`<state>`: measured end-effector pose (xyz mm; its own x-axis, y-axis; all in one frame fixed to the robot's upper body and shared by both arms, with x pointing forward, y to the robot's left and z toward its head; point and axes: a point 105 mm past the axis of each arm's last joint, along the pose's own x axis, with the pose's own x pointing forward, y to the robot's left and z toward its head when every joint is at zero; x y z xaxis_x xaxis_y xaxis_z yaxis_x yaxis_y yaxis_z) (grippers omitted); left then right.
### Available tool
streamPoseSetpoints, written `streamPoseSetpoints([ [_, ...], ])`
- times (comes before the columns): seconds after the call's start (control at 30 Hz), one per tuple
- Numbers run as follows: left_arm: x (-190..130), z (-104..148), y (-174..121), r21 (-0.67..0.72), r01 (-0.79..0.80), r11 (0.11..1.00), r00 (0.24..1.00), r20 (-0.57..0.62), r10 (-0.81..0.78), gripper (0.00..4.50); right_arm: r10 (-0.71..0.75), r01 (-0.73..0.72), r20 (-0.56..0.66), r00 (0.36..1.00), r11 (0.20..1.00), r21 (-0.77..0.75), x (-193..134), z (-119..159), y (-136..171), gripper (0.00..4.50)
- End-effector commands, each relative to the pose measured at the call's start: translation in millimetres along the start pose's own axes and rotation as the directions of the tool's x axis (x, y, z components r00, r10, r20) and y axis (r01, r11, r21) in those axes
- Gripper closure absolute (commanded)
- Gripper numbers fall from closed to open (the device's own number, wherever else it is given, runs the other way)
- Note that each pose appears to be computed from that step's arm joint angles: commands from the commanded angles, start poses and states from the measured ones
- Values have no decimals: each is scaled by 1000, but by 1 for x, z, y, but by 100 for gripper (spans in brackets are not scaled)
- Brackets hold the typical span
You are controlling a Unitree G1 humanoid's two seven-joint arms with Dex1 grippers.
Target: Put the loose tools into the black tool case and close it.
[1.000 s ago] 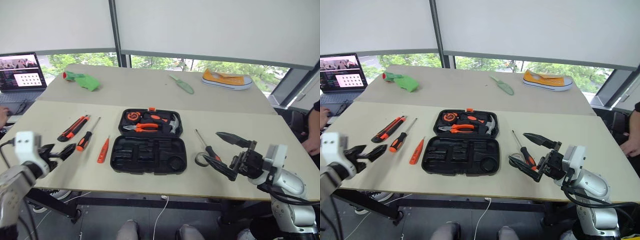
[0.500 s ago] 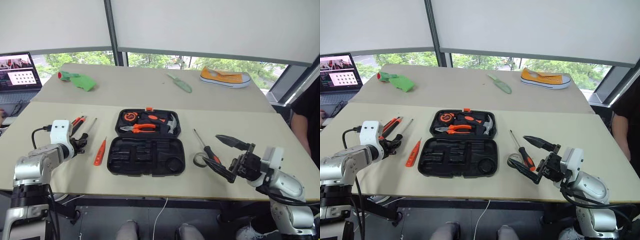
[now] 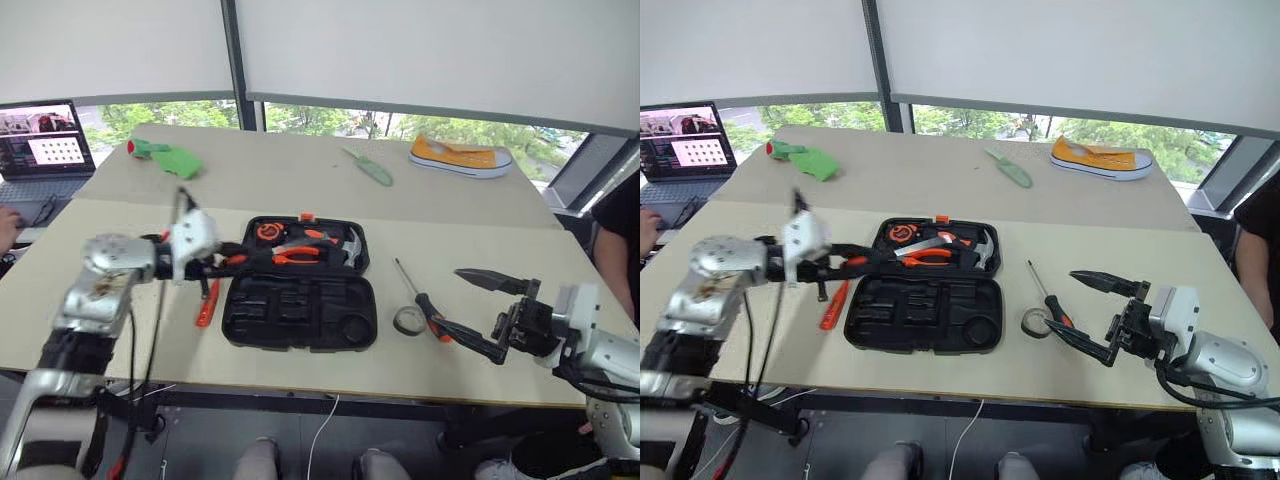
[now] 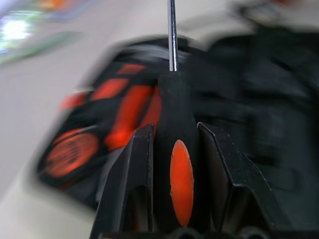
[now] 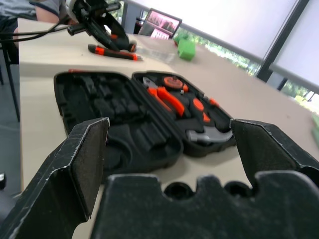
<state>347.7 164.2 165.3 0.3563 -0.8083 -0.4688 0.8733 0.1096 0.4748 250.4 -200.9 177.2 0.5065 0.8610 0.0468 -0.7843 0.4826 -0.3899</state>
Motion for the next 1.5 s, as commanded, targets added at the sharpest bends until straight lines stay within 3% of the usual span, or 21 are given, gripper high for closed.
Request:
streamPoseSetpoints([
  [0.03,12,-7,11,85,14,996,997,-80,-7,363,73,-73,6,997,997,-13,6,7,2,0],
  [0.47,22,-32,11,104,60,993,977,-208,-38,363,96,-96,1,995,995,-30,15,11,-5,0],
  [0.57,21,-31,13,98,30,995,983,-182,-11,244,96,-96,3,995,995,-25,17,10,-4,0],
  [0.63,22,-21,20,124,-33,992,993,-111,47,177,96,-96,5,995,995,-21,18,10,-3,0],
  [0.67,23,-9,28,76,-102,992,995,-16,103,147,94,-94,9,996,995,-16,18,11,-3,0],
  [0.77,21,12,32,-95,-142,985,969,189,158,147,83,-83,20,996,997,5,18,12,-3,0],
  [0.87,20,11,31,-185,-143,972,961,211,182,213,57,-58,43,997,998,35,17,13,-4,0],
  [1.07,38,-10,14,-254,-137,957,981,101,167,432,39,-41,44,998,998,53,17,10,-3,0],
  [1.17,50,-24,3,-223,-134,966,989,27,144,444,7,-12,67,998,997,70,17,11,-5,0],
  [1.5,67,-35,-6,-224,-149,963,989,-18,149,444,-57,51,47,997,993,106,16,0,-6,0],
])
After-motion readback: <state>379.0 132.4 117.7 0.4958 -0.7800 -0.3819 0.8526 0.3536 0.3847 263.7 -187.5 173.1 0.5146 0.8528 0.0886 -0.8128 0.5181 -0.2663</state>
